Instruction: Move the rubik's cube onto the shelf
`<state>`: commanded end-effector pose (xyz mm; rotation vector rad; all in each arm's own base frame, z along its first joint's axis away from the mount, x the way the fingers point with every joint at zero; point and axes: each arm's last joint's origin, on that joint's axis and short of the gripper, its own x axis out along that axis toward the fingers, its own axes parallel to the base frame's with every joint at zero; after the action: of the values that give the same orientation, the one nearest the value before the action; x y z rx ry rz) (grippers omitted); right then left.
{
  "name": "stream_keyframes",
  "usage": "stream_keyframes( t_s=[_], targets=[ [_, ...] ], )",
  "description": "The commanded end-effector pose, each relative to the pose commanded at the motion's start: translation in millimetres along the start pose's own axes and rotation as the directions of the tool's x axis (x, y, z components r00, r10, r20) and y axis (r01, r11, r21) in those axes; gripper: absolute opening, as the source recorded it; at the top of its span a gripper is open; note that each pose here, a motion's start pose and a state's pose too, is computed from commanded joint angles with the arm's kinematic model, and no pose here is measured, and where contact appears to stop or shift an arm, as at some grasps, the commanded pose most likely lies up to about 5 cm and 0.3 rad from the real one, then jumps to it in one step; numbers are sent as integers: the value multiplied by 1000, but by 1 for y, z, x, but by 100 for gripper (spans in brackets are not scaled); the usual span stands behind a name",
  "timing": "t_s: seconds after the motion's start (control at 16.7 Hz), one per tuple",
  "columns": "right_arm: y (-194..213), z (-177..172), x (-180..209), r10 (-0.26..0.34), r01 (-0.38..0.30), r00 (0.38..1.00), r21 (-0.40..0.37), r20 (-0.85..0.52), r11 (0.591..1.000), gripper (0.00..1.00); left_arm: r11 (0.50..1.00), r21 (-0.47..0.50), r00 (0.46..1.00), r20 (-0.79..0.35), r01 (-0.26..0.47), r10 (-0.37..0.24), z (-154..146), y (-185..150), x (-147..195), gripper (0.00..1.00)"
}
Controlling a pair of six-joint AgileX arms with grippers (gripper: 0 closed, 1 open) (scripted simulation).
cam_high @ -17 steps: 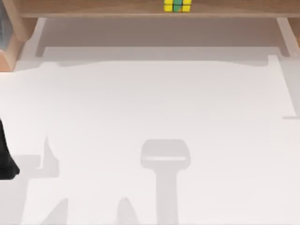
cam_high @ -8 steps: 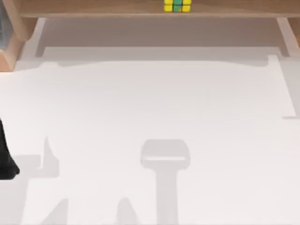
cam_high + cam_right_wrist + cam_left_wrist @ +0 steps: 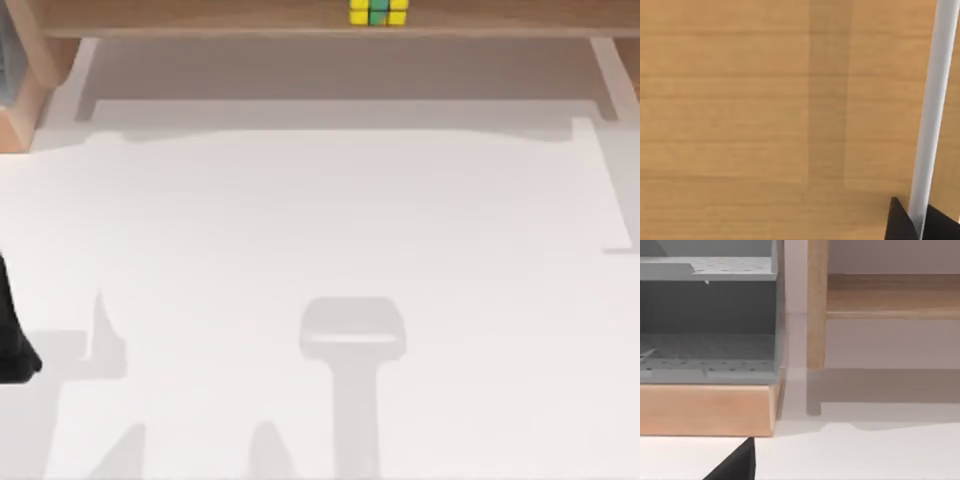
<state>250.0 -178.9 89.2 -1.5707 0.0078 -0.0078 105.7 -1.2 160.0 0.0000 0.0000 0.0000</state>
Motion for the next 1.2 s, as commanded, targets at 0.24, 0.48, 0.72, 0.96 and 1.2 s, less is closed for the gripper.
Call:
stream_keyframes(
  t_s=[0.24,0.48,0.72,0.96,1.2],
  targets=[
    [1,0,1,4,-4,1000,4,-2,1000,0,1000,0,1000,0,0,0,0,0,0,100],
    [1,-2,31,1,-1,1000,5,1,1000,0,1000,0,1000,0,0,0,0,0,0,100],
    [1,0,62,4,-4,1000,5,-2,1000,0,1000,0,1000,0,0,0,0,0,0,100],
    [1,-1,61,6,-6,1000,8,-6,1000,0,1000,0,1000,0,0,0,0,0,0,100],
    [2,-2,80,7,-6,1000,7,-3,1000,0,1000,0,1000,0,0,0,0,0,0,100]
  ],
)
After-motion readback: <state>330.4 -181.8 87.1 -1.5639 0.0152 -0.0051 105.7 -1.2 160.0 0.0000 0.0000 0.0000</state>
